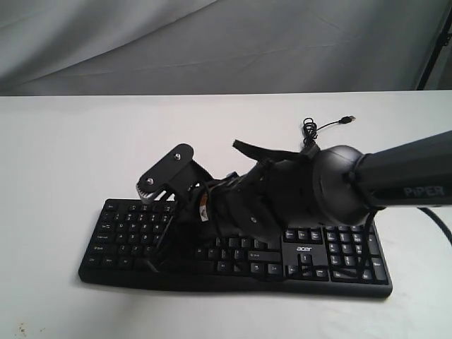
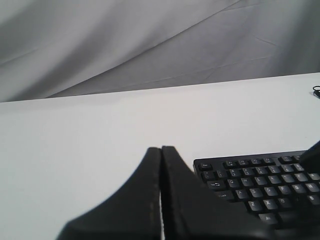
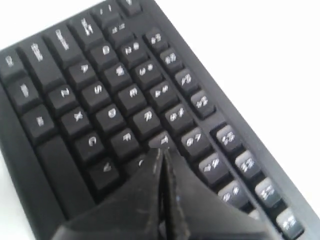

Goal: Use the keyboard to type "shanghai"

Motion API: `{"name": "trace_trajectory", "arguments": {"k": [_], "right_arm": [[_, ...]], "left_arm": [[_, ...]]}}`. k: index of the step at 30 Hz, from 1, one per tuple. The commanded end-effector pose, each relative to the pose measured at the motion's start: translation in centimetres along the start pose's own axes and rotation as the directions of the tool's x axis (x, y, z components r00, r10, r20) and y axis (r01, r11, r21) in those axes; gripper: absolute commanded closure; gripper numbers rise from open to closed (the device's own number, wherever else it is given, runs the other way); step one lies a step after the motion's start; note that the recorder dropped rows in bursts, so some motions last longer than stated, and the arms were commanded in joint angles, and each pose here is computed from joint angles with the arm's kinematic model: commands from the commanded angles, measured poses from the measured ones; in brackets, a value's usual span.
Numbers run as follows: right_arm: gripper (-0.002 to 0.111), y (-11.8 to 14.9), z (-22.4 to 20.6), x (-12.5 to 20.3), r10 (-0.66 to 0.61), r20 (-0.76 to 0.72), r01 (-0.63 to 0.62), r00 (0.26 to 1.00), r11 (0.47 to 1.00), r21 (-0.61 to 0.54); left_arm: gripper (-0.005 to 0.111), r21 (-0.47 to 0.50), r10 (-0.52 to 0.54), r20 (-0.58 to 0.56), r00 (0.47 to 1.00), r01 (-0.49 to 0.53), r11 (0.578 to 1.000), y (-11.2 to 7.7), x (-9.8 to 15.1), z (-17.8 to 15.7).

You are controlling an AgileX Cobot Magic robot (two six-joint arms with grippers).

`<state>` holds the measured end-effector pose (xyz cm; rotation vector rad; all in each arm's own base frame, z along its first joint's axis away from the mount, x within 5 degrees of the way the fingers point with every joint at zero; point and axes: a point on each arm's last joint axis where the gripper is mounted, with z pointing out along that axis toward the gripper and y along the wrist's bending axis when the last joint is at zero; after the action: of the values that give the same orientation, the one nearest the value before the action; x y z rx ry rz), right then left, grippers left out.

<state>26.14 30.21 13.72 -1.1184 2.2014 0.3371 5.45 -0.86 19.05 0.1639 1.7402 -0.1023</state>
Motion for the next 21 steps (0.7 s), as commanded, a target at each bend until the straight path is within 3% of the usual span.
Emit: {"name": "trace_trajectory", "arguments": {"k": [1, 8, 21], "right_arm": [[0.108, 1.3, -0.3, -2.7, -0.056, 0.047, 0.056, 0.997, 0.998, -0.017], [0.108, 3.6, 3.2, -5.5, -0.11, 0.014, 0.11, 0.994, 0.993, -0.047], [0.108, 4.7, 5.8, -5.3, -0.121, 0.004, 0.121, 0.993, 0.991, -0.064]], "left_arm": [[0.107, 0.003, -0.001, 0.004, 1.0, 0.001, 1.0, 0.0, 0.1, 0.0], [0.107, 0.003, -0.001, 0.004, 1.0, 0.001, 1.0, 0.0, 0.1, 0.0], [0.107, 0.003, -0.001, 0.004, 1.0, 0.001, 1.0, 0.0, 0.1, 0.0]]}}
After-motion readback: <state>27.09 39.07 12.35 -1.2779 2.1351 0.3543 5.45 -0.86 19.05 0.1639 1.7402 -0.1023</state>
